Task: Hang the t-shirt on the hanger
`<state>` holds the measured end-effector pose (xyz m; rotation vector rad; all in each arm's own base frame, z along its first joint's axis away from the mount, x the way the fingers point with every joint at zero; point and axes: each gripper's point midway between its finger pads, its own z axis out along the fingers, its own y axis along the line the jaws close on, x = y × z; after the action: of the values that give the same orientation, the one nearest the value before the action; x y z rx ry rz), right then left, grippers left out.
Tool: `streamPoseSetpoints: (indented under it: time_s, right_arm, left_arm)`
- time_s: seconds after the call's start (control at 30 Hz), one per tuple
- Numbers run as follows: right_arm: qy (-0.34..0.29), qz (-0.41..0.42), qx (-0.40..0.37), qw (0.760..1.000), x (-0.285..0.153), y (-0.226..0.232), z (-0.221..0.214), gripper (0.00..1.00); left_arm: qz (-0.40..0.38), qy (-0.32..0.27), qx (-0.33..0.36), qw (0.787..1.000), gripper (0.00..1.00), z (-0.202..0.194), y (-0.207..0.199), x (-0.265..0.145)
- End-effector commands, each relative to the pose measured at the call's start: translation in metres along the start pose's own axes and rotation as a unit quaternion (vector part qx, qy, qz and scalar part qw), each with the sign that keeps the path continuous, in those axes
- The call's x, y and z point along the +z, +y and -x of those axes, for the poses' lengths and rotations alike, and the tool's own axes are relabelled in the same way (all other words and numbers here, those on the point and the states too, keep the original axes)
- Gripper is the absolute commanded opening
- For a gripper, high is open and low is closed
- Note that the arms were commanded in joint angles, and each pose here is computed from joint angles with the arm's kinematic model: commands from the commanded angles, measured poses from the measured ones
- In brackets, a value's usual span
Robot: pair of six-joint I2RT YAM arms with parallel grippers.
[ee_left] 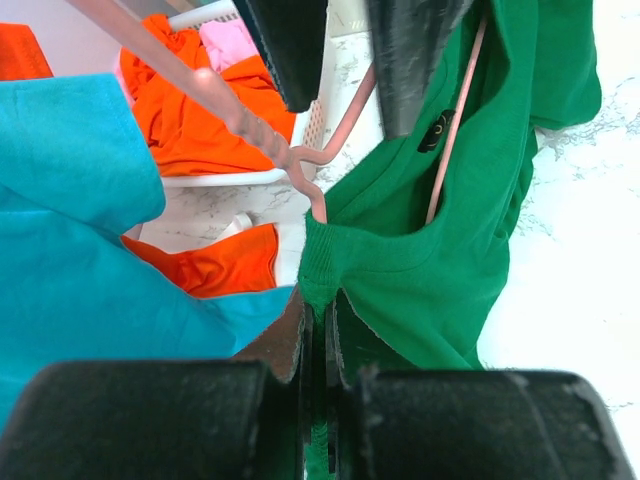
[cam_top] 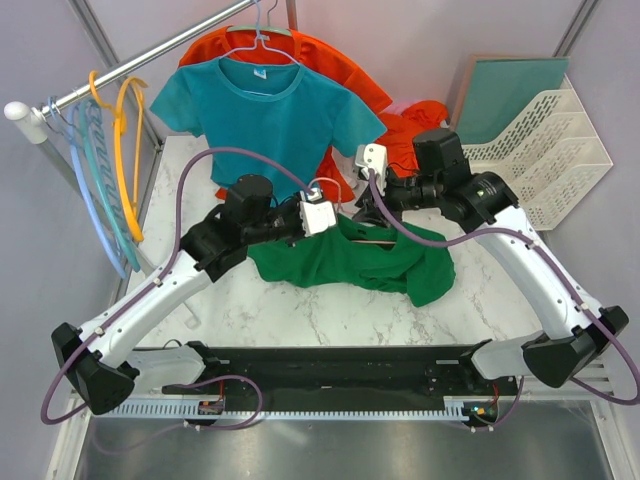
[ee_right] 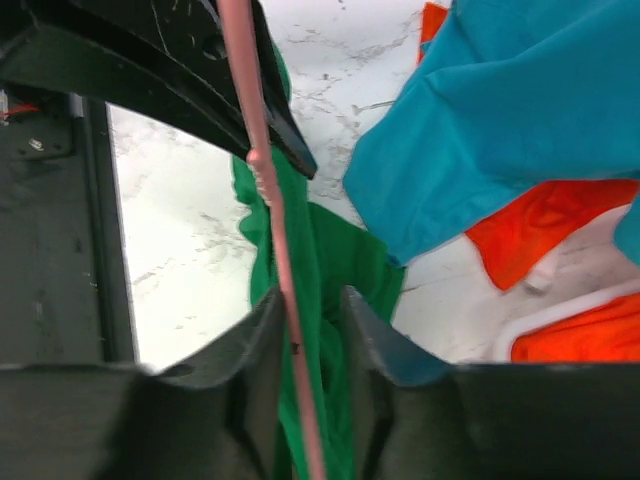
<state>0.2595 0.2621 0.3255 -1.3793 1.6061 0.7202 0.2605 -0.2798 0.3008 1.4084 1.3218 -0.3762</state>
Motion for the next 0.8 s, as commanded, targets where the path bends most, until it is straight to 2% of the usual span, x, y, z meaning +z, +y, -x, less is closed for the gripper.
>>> streamPoseSetpoints:
  time_s: [0.0,0.07,0.13,0.23,0.27,0.37,0.47,0.57,0.67,0.77]
  right_arm:
    - [-0.020,-0.021,-0.017,0.999,0.001,-0.013,0.022,0.22]
    - [-0.019,-0.029,-0.019,0.999,-0.001,-0.016,0.023,0.00]
    - [-0.015,-0.036,-0.020,0.999,-0.002,-0.016,0.021,0.00]
    - [-0.009,-0.049,-0.019,0.999,-0.007,-0.019,0.017,0.00]
    - [-0.008,-0.050,-0.018,0.999,-0.009,-0.019,0.015,0.00]
    - [-0.010,-0.053,-0.012,0.998,-0.015,-0.023,0.012,0.00]
    - [-0.010,-0.050,-0.008,0.999,-0.023,-0.025,0.008,0.00]
    - [-0.008,-0.049,-0.009,0.999,-0.032,-0.027,0.003,0.00]
    - [-0.005,-0.046,-0.008,0.999,-0.037,-0.025,0.000,0.00]
    - [-0.003,-0.039,-0.014,0.999,-0.040,-0.020,-0.002,0.00]
  left_arm:
    - [0.011,-0.045,0.006,0.999,0.02,0.033,0.010,-0.007]
    - [0.011,-0.045,0.003,0.999,0.02,0.032,0.009,-0.008]
    - [0.014,-0.039,-0.008,0.999,0.04,0.030,0.009,-0.009]
    - [0.010,-0.032,-0.037,0.999,0.16,0.022,0.002,-0.011]
    - [0.008,-0.031,-0.045,0.998,0.27,0.019,0.000,-0.011]
    - [0.018,-0.022,-0.085,0.996,0.44,0.005,0.000,-0.019]
    - [0.032,-0.006,-0.133,0.991,0.54,-0.015,0.011,-0.036]
    - [0.041,0.019,-0.156,0.987,0.61,-0.039,0.019,-0.057]
    - [0.035,0.051,-0.143,0.988,0.65,-0.061,0.016,-0.071]
    - [0.016,0.117,-0.122,0.986,0.71,-0.098,0.001,-0.077]
